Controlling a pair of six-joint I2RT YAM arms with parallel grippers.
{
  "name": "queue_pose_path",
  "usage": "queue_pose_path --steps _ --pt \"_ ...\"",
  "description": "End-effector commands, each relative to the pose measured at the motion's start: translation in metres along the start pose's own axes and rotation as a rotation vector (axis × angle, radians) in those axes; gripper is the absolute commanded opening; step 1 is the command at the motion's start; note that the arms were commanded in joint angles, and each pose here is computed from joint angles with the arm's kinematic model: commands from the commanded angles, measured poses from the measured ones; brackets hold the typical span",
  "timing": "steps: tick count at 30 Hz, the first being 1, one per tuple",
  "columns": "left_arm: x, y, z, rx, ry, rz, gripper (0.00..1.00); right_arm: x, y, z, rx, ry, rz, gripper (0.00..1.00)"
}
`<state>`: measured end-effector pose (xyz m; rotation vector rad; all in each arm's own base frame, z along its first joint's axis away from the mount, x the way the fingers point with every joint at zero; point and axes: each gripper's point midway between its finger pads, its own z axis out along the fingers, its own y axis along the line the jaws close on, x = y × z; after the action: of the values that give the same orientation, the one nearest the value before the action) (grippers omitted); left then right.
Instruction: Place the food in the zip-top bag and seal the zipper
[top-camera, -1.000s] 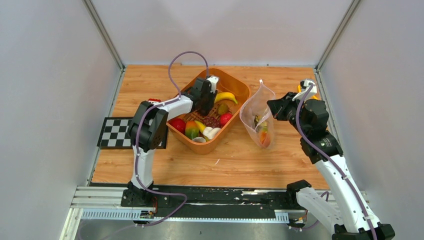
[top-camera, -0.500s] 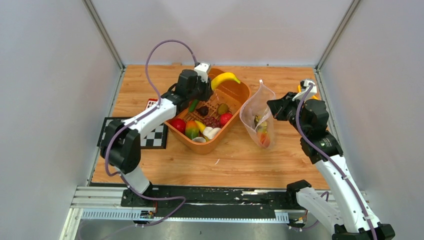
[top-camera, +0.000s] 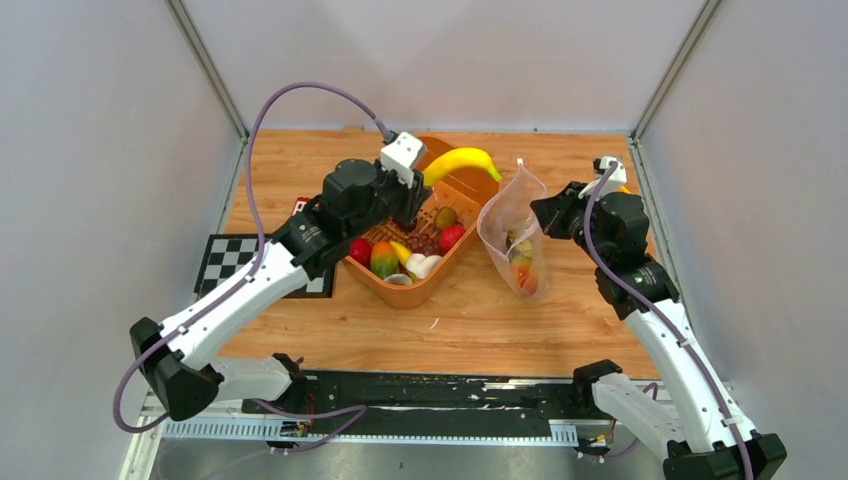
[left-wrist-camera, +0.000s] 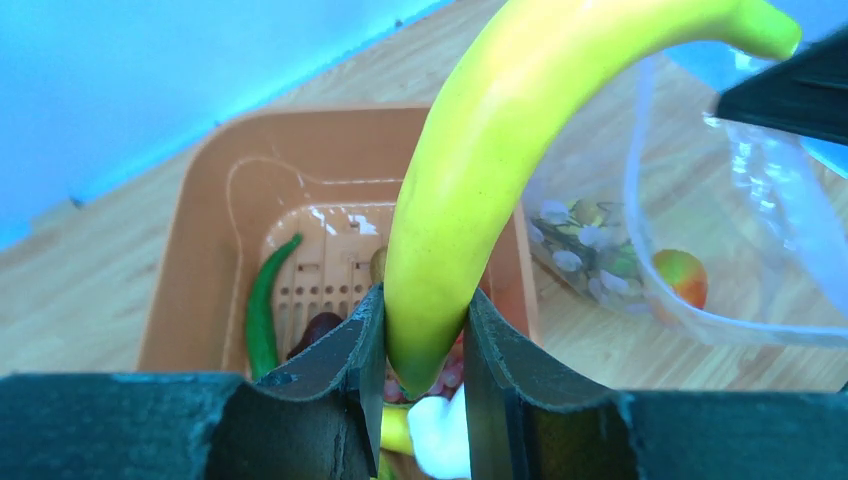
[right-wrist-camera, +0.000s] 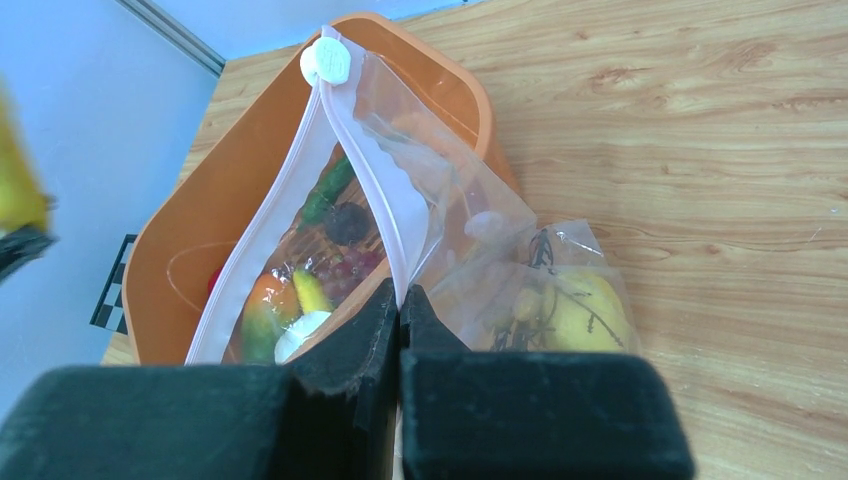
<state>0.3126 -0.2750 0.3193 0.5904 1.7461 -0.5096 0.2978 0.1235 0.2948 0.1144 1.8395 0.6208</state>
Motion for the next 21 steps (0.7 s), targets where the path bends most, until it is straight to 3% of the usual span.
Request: queue_pose_path --steps 1,8,15,21 --pt "-0.026 -0.008 -0.027 -0.053 0.018 0.236 0.26 -0.023 0.014 0.001 -0.031 -0.050 0.005 0.00" --pt "-0.035 -0.027 -0.020 -0.188 0.146 0.455 0.26 -0.027 0.020 -0.001 -0.048 -0.047 0.002 0.00" --pt "-0.018 -0.042 -0.004 -0.251 0.302 0.678 0.27 -0.031 0.023 -0.004 -0.050 -0.059 -0.015 0.00" --pt "-0.017 -0.050 -0.001 -0.295 0.338 0.797 0.30 -0.031 0.023 -0.007 -0.049 -0.065 -0.025 0.00"
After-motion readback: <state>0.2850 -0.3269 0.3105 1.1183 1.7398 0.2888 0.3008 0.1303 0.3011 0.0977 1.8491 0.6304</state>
